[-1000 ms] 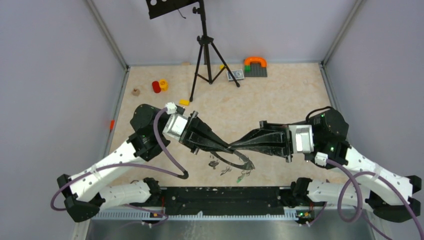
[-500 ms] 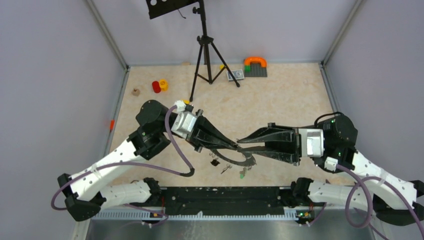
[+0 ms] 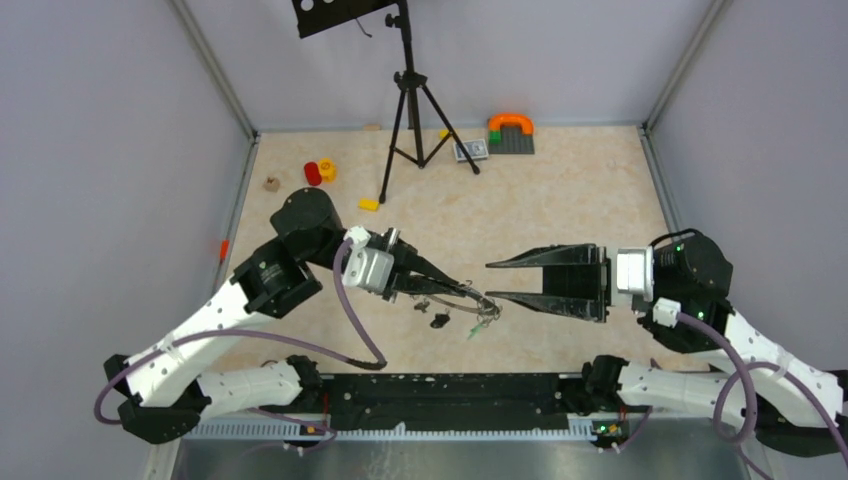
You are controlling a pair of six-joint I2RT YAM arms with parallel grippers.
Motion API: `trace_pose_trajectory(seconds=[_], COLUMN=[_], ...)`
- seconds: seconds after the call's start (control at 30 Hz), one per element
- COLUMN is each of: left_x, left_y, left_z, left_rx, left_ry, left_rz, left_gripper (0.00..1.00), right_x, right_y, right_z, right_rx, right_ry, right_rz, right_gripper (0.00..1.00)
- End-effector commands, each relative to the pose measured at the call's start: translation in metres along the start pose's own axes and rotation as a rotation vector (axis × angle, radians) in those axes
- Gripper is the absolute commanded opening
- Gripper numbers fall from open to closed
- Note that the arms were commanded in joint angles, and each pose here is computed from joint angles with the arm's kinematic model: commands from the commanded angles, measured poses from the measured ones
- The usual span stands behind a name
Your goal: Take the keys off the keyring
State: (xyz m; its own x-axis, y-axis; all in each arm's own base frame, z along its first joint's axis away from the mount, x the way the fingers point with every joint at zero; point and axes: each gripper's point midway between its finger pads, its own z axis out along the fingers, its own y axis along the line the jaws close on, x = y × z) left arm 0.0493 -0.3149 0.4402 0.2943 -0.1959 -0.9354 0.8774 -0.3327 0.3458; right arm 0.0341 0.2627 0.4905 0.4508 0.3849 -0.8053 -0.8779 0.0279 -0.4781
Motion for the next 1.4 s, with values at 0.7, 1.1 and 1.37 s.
trace_pose_trajectory(seconds=[0.7,1.1,1.37], left_x=[0.028,0.028,0.029], left_y=[-0.014,-0.016,-0.015], left_z=[-0.037,-0.038,-0.040], left_rx=[0.052,0.054,0.042], left_ry=[0.318,0.320,0.332], left_rz=[0.261,0.266,0.270], left_gripper=[0.00,0.00,0.00], right_x=[0.066,0.072,0.074], right_y=[-0.006,0.010,0.033], right_z=[0.012,0.010,0.006], right_rx=[-0.001,-0.079,-0.192], right_ry=[0.216,0.239,0.272], right_rz=[0.067,0.107,0.190], right_gripper=[0.36,0.36,0.36])
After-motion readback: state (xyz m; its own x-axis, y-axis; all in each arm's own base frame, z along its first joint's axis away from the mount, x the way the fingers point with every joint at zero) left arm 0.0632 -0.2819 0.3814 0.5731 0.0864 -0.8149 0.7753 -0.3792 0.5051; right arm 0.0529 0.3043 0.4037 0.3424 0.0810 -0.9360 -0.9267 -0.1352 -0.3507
